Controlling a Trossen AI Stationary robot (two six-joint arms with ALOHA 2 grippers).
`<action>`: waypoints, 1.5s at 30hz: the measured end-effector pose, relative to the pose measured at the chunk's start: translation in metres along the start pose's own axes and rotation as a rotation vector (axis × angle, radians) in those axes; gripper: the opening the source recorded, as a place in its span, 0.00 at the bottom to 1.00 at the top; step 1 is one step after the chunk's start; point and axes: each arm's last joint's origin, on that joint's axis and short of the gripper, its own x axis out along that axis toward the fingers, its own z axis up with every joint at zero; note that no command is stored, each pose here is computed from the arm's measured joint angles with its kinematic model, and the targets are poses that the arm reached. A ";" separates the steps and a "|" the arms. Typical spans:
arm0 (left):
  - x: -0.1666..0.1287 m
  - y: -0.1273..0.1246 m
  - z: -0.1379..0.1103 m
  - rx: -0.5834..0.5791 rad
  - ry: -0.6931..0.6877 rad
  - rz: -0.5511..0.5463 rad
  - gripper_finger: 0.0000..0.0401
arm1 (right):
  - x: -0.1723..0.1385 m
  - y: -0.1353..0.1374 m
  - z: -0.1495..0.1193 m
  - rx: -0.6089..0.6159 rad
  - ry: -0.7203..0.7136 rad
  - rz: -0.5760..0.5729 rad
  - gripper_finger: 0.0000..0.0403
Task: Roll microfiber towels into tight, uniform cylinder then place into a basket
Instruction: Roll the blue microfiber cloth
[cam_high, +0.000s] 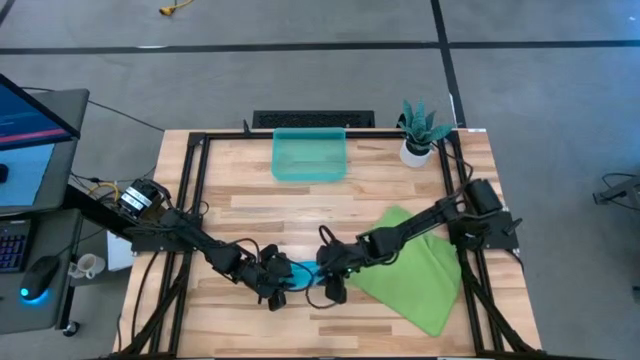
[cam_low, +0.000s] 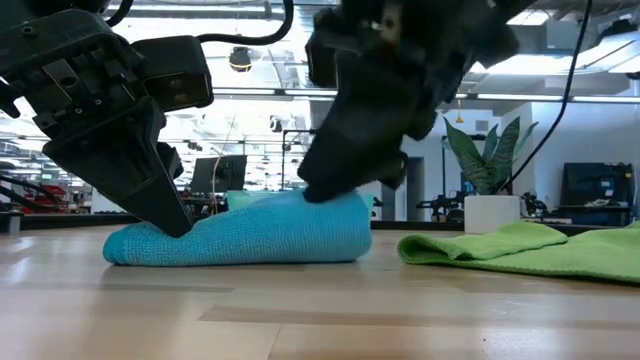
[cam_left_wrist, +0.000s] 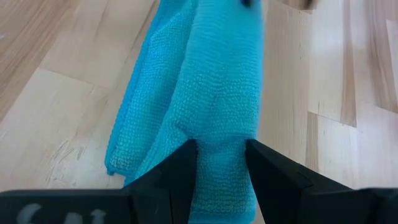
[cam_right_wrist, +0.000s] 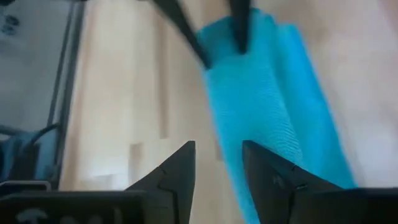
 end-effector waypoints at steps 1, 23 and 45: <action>0.000 0.000 0.000 0.000 0.000 0.000 0.35 | 0.000 -0.003 0.001 0.018 0.001 -0.005 0.38; -0.001 -0.003 -0.002 -0.019 -0.047 0.039 0.35 | 0.026 -0.033 -0.013 0.141 0.094 -0.117 0.26; -0.023 -0.041 0.033 0.242 -0.209 0.021 0.35 | 0.026 -0.034 -0.012 0.138 0.063 -0.128 0.26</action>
